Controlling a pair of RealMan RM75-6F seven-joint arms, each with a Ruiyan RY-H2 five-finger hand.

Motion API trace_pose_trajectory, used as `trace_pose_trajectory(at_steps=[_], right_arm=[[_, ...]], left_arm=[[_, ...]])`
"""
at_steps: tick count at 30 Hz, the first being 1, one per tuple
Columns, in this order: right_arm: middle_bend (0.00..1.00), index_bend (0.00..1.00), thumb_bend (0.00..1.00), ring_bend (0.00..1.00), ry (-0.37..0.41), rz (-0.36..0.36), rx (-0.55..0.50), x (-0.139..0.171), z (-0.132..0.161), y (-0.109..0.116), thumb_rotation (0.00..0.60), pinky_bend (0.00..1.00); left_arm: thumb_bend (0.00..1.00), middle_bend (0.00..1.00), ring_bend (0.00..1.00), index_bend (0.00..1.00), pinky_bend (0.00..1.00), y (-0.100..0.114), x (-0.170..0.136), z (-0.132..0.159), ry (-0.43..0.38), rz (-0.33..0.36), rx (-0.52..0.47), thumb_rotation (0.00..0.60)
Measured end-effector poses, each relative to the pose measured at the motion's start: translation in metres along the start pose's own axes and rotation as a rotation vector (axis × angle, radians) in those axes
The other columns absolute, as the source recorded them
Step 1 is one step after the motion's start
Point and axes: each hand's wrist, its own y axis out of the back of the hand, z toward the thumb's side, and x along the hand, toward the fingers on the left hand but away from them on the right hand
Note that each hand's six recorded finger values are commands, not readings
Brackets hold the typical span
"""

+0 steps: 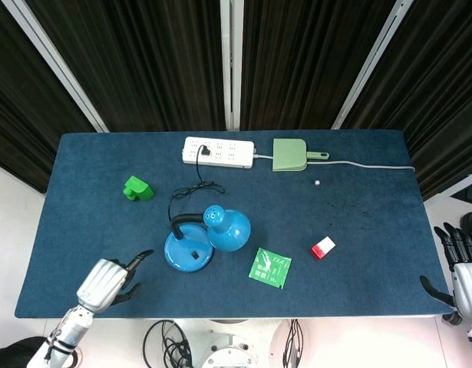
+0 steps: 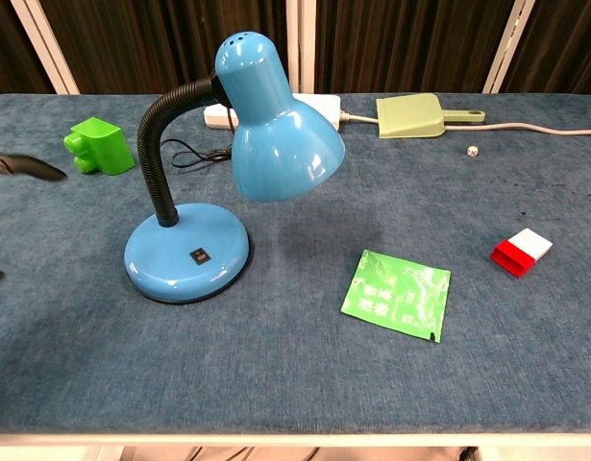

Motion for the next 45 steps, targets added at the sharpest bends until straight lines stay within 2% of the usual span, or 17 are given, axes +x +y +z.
trace_pose_trajectory(at_steps=[6,10,21,45], right_arm=[[0.00,0.00,0.18,0.00,-0.003,0.001,-0.001,0.000,-0.002,0.000,0.600,0.00],[0.00,0.00,0.18,0.00,-0.010,0.002,-0.002,0.000,-0.004,0.000,0.600,0.00],[0.00,0.00,0.18,0.00,-0.020,0.007,-0.004,-0.001,-0.008,-0.001,0.600,0.00],[0.00,0.00,0.18,0.00,-0.025,0.002,-0.012,-0.002,-0.012,0.001,0.600,0.00]], left_arm=[[0.41,0.81,0.81,0.10,0.75,-0.028,0.021,0.010,0.007,-0.143,0.030,0.600],[0.41,0.81,0.81,0.09,0.75,-0.038,0.035,0.018,0.005,-0.192,0.049,0.600],[0.43,0.81,0.81,0.08,0.75,-0.052,0.071,0.038,-0.006,-0.230,0.037,0.600],[0.44,0.82,0.81,0.08,0.76,-0.065,0.070,0.048,-0.020,-0.305,0.063,0.600]])
